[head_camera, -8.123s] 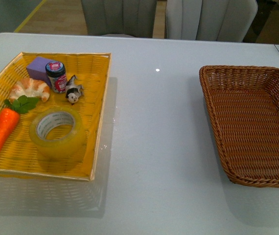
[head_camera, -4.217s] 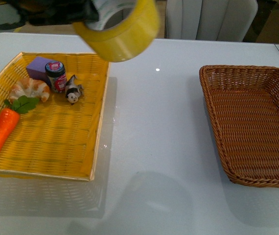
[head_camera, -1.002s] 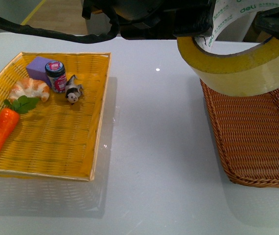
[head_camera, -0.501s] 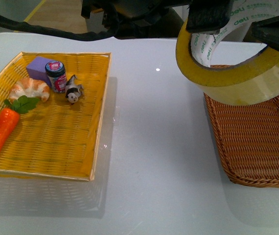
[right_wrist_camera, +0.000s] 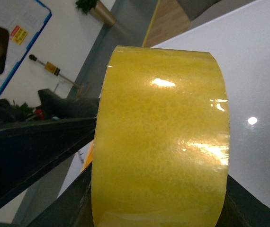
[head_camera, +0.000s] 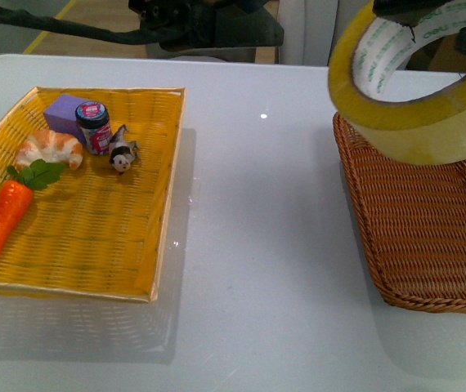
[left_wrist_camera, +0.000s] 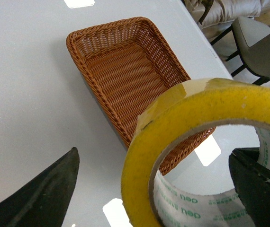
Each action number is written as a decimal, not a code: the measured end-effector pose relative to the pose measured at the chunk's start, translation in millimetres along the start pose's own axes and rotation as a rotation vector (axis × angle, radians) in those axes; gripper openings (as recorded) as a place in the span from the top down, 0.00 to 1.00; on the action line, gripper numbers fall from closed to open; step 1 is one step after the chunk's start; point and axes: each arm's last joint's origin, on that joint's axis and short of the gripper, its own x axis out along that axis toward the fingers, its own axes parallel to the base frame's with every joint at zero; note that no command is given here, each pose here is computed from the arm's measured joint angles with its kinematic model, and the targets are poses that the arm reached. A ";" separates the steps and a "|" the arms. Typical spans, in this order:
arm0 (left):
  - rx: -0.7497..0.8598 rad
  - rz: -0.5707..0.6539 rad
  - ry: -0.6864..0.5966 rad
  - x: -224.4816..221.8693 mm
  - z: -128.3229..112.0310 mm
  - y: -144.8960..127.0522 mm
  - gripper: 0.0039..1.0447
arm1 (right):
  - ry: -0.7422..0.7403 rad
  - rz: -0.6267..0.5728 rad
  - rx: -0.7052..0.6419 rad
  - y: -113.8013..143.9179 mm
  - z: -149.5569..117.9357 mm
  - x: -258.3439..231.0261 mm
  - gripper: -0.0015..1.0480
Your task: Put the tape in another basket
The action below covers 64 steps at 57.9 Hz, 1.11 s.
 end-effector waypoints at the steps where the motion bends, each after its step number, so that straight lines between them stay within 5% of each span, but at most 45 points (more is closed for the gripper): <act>1: 0.000 0.000 -0.002 -0.5 0.4 0.0 0.08 | -0.008 -0.007 0.003 -1.5 1.4 -0.8 0.55; 31: -0.017 0.110 -0.211 -68.2 15.1 17.3 0.08 | -0.066 -0.091 0.041 -14.4 8.4 -22.3 0.55; 49: -0.038 0.135 -0.356 -122.7 -7.3 10.1 0.08 | -0.091 -0.143 0.039 -21.0 7.7 -38.4 0.55; 58: 0.114 0.636 -0.680 -134.9 -31.0 19.8 0.32 | -0.107 -0.169 0.024 -21.9 10.9 -45.5 0.55; 64: 0.140 0.775 -0.712 -153.8 -56.9 34.5 0.51 | -0.109 -0.190 0.012 -24.1 11.4 -47.8 0.55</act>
